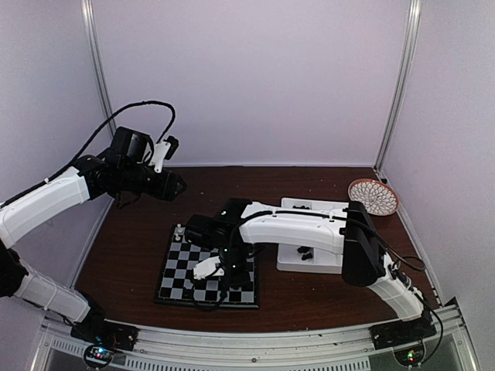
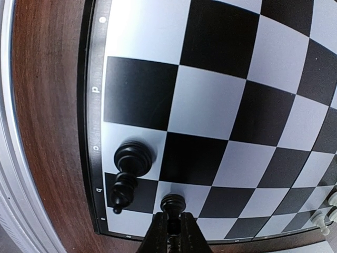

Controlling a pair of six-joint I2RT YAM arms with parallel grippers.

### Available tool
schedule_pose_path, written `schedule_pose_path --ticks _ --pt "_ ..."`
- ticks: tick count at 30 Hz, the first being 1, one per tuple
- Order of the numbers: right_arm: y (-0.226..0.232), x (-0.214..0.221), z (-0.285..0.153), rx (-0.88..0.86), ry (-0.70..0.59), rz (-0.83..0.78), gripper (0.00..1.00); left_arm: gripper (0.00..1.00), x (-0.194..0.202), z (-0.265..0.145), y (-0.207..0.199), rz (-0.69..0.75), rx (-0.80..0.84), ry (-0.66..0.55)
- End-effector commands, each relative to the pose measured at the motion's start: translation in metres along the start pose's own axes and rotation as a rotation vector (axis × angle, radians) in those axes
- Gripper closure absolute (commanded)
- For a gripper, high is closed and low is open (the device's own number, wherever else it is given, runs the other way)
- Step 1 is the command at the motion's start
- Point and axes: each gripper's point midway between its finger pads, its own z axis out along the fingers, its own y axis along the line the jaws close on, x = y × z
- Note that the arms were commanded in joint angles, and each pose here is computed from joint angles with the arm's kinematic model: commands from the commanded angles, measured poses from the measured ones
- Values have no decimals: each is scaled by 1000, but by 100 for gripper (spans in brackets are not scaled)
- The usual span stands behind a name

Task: Set up the chess pieces on the board
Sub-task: Place the pawn at b7, then pick up the pawn from the storage box.

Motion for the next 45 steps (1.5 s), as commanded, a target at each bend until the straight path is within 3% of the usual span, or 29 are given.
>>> schedule_pose_path --ticks 1,10,17,22,27,34,45 --pt "-5 0 5 21 15 7 88 39 -15 -8 -2 -13 18 -53" --pt "-11 -8 -30 63 -58 10 77 39 -14 -6 -3 -13 23 -47" --pt "-15 -10 -69 108 -123 17 75 39 -13 -4 -3 -13 22 -42" --pt "-34 25 -95 159 -150 65 76 39 -13 -4 -1 -12 11 -42" --pt "-70 87 -110 210 -146 189 79 39 -13 -3 -2 -10 20 -39" --pt "-102 182 -81 167 -53 392 83 39 -12 -1 -5 -10 36 -33" --pt "-107 218 -18 53 21 506 82 39 -10 3 -7 -14 49 -22"
